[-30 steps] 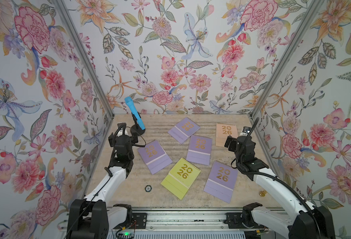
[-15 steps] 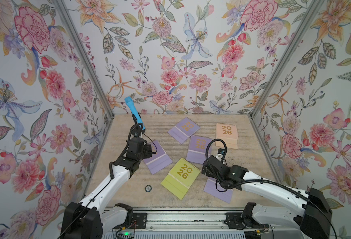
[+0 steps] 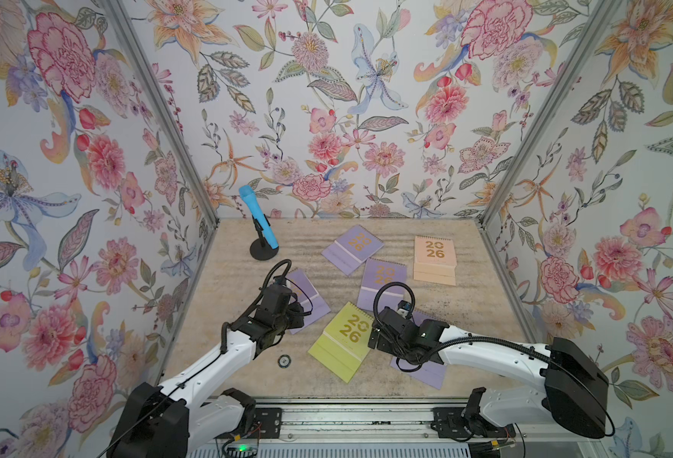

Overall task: Stack the calendars
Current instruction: Adjust the calendar at the center of the board.

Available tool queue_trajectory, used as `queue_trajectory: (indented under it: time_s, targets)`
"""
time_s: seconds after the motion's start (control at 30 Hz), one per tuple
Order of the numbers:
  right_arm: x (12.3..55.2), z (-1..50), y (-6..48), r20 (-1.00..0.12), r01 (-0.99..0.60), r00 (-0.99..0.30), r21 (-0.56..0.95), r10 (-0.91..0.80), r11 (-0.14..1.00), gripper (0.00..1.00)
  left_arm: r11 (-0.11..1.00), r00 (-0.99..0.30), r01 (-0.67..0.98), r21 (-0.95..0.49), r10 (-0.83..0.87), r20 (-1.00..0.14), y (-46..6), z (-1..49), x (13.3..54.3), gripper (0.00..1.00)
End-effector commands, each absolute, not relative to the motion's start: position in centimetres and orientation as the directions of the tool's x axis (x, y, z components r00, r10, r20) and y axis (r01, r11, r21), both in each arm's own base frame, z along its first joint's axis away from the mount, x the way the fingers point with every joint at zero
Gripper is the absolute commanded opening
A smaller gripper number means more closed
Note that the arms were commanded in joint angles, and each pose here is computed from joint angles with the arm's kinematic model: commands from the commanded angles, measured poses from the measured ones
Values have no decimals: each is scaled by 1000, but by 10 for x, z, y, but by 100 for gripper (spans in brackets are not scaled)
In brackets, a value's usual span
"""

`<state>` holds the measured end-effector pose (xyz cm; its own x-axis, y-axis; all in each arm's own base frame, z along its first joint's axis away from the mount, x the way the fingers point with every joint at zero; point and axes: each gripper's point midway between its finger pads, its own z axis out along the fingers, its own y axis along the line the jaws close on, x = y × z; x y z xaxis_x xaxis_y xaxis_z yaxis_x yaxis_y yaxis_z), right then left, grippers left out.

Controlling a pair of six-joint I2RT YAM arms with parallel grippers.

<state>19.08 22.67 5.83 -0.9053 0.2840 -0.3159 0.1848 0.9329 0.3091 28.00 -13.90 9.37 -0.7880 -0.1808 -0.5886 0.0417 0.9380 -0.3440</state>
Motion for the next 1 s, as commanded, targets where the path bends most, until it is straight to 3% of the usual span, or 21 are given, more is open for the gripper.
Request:
queue_trajectory:
  time_s: [0.0, 0.2, 0.37, 0.63, 0.97]
  targets:
    - [188, 50, 238, -233, 212, -918, 392, 320, 895, 99, 917, -809, 40, -398, -204, -552, -153, 88, 277, 28]
    - [193, 46, 237, -202, 215, -927, 403, 316, 890, 99, 915, -848, 64, -399, -161, -505, -171, 74, 275, 9]
    - [197, 43, 239, -188, 219, -929, 410, 317, 886, 99, 903, -875, 74, -424, -146, -463, -188, 58, 270, 0]
    - [199, 37, 242, -164, 211, -939, 423, 303, 881, 99, 908, -907, 106, -406, -79, -414, -215, 38, 268, 0]
    - [198, 28, 237, -140, 216, -943, 428, 301, 878, 99, 930, -933, 77, -360, -60, -356, -212, 14, 264, 0]
